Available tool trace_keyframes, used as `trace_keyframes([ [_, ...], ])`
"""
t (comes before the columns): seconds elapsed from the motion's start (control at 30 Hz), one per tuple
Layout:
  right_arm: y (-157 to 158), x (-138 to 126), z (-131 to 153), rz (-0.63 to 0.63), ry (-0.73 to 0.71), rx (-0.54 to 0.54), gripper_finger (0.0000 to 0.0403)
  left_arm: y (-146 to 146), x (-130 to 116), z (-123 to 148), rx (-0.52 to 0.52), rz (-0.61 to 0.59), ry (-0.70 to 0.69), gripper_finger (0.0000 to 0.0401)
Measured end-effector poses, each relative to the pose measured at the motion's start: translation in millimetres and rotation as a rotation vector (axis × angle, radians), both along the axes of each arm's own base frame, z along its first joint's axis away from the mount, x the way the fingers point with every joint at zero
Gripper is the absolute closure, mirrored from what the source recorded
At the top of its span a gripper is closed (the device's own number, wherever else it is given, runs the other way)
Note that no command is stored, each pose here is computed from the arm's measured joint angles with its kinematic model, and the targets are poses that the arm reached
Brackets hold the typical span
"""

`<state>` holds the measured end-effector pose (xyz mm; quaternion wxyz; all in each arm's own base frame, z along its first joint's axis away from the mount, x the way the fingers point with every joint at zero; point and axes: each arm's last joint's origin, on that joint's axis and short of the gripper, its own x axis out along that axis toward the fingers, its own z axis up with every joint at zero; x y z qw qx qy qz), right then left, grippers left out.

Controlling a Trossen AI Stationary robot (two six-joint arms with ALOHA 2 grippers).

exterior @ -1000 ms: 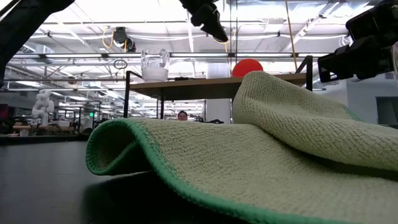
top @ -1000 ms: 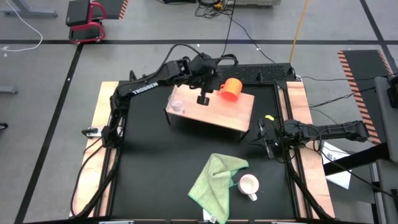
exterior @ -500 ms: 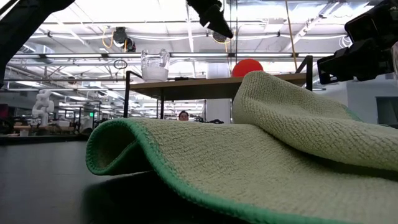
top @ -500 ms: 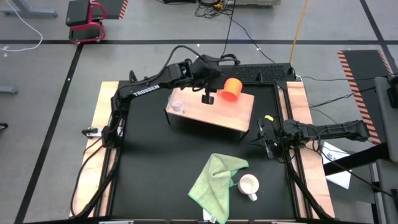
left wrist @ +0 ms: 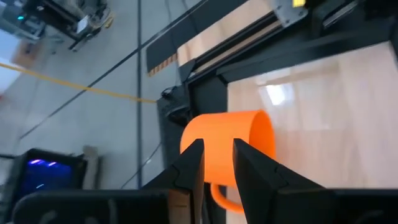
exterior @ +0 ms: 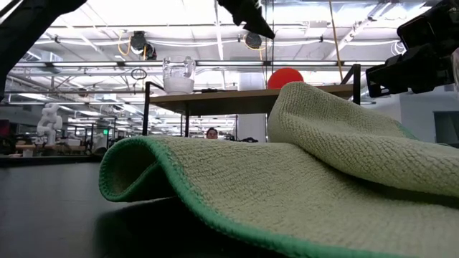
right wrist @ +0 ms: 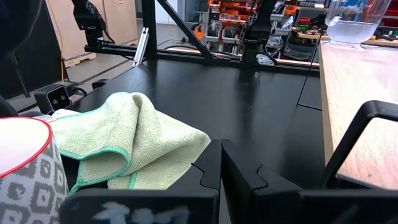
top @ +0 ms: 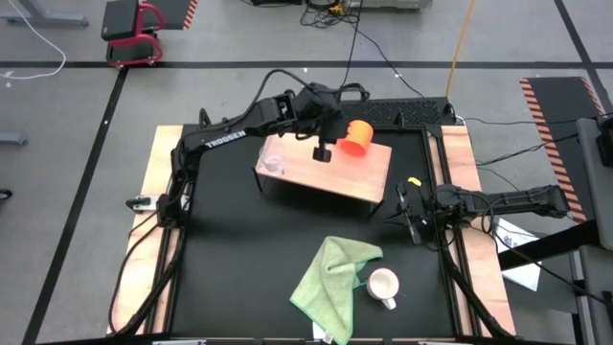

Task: Stack small to large cups/mugs on shelf
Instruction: Put the orange mug on the shelf

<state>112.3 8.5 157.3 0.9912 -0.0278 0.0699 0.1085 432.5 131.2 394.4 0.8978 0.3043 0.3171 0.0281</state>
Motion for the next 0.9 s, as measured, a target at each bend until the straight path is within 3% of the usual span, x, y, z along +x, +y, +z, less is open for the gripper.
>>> trace_keyframes([
  [0.23, 0, 0, 0, -0.002, 0.003, 0.014, 0.0403, 9, 5, -12, -0.075, -0.073, 0.012, 0.0315],
  [0.5, 0, 0, 1, -0.003, -0.003, 0.022, 0.0403, 12, 10, -11, -0.100, -0.053, -0.051, 0.0315],
  [0.9, 0, 0, 3, -0.003, -0.028, 0.023, 0.0403, 4, 11, -13, -0.151, -0.006, -0.039, 0.0313],
])
